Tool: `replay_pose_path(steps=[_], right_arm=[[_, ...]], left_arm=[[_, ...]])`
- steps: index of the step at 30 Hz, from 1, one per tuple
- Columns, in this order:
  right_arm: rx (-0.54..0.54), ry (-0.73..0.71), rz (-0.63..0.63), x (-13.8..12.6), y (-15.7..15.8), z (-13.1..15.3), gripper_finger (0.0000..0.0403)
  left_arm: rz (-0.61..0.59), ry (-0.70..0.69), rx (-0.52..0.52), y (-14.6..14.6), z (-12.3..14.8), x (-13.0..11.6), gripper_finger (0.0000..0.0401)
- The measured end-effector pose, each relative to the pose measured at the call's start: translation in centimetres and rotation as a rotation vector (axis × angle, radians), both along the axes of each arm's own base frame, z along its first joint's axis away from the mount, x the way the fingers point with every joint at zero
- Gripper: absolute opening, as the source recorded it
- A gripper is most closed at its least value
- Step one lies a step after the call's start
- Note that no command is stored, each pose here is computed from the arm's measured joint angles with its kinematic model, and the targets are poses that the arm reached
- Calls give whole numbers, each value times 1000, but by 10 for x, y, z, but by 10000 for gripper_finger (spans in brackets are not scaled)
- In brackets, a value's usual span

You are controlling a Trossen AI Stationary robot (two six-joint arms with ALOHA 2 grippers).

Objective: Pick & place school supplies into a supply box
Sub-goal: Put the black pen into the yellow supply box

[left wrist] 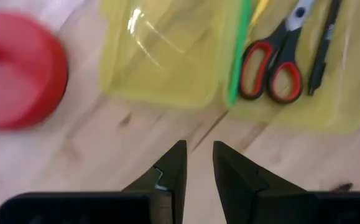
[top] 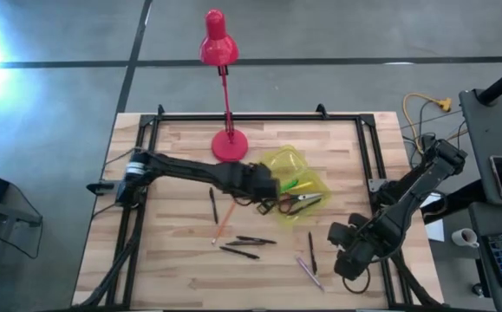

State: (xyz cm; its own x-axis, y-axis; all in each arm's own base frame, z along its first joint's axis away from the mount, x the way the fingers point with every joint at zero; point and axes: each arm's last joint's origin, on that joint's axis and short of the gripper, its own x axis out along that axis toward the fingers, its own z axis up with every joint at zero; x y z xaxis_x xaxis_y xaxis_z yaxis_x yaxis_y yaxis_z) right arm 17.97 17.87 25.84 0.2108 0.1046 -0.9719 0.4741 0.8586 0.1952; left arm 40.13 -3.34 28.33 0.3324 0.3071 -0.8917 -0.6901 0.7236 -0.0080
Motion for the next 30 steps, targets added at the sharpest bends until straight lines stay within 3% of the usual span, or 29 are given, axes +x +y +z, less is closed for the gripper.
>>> replay_pose_path(steps=[4, 9, 13, 18, 23, 30], right_arm=[[-7, -33, -48, 3, -1, -2, 169], [-10, -42, -74, 3, -1, -2, 169], [-111, -161, -118, 7, -4, -1, 169], [-146, -272, -239, 11, -6, 3, 169], [-60, -302, -372, 15, -2, 5, 169], [146, -69, -665, 25, 1, -31, 169]], left_arm=[[106, -87, -57, -5, -1, -44, 62], [306, -181, -161, -6, -21, -103, 62], [440, -286, -250, -6, -49, -142, 62], [512, -384, -346, -10, -85, -167, 62], [621, -342, -369, -13, -109, -185, 62], [580, -339, -355, -14, -107, -186, 62]])
